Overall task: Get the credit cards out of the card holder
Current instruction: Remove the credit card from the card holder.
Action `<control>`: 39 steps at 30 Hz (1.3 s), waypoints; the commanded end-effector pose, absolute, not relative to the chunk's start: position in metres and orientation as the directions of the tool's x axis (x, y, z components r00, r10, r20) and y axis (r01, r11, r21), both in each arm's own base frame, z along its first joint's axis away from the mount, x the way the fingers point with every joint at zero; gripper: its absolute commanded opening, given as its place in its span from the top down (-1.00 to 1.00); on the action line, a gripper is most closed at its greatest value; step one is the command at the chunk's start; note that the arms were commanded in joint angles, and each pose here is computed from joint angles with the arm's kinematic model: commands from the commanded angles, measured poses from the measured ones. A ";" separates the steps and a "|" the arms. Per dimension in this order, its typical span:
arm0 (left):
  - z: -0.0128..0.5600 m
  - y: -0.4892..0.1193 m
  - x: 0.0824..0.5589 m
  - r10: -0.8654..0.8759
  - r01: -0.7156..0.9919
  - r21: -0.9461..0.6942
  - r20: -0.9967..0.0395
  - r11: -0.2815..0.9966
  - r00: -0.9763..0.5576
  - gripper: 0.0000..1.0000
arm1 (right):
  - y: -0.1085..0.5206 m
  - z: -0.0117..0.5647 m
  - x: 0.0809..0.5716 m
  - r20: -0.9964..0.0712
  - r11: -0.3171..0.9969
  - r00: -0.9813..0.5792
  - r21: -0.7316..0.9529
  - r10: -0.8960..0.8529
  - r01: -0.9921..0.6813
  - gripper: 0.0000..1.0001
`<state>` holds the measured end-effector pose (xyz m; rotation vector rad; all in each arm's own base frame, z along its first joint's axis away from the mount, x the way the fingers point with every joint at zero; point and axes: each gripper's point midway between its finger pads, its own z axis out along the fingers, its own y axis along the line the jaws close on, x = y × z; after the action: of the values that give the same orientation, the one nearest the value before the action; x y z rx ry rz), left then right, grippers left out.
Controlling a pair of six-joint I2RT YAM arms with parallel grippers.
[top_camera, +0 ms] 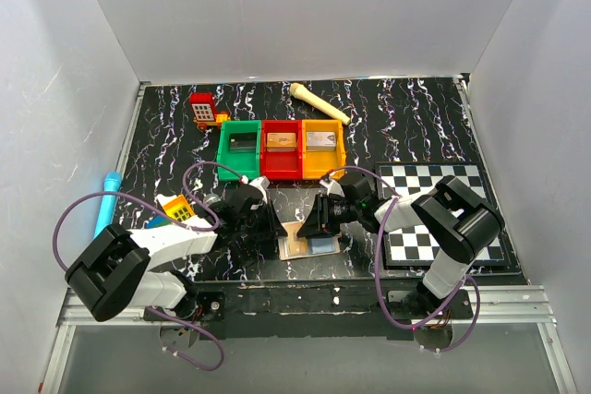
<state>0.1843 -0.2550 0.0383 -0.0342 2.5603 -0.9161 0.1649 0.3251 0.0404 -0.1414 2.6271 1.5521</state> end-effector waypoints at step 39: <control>0.012 -0.258 0.178 -0.139 0.082 -0.596 -0.316 0.799 -0.938 1.00 | 0.333 0.056 0.170 -0.177 0.471 -0.980 0.860 -0.087 -0.197 0.27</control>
<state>0.1814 -0.2636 0.0207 -0.0295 2.6181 -0.9423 0.1671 0.3259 0.0379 -0.1698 2.6565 1.5190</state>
